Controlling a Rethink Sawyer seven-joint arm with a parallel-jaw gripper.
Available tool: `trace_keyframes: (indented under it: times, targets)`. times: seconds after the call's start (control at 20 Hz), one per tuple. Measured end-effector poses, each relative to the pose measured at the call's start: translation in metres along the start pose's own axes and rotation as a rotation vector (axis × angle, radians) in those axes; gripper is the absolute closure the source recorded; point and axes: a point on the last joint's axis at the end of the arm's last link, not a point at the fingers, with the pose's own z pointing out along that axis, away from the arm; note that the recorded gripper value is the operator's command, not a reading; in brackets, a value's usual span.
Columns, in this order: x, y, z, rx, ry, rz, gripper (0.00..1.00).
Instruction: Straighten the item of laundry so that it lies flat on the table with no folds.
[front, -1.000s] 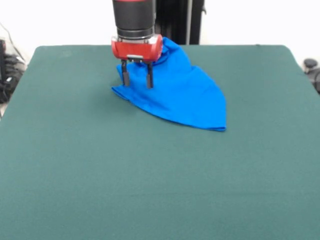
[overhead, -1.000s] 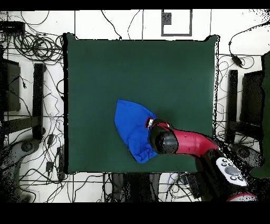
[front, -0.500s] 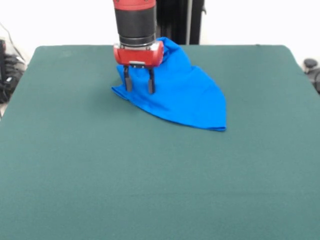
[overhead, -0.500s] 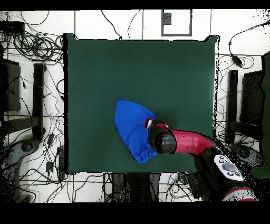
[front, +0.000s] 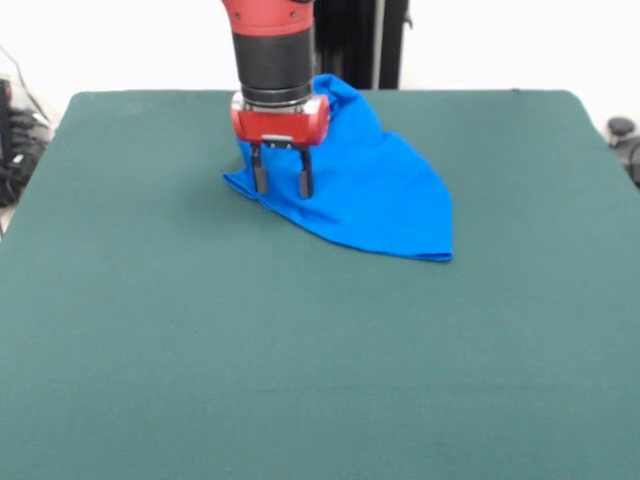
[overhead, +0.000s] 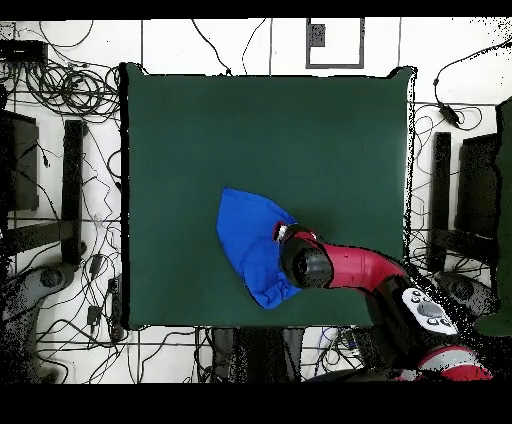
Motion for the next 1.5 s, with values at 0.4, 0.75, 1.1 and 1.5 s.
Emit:
trace_keyframes:
  times: [0.4, 0.75, 1.1, 1.5]
  targets:
    - [-0.0021, 0.0001, 0.0001, -0.002, -0.011, 0.0, 0.0]
    - [-0.0024, 0.0, 0.0001, -0.001, -0.012, 0.0, 0.0]
    - [-0.0033, -0.0003, 0.0003, -0.002, -0.023, -0.01, 1.0]
    - [-0.0079, -0.0008, 0.0005, -0.006, -0.063, -0.032, 1.0]
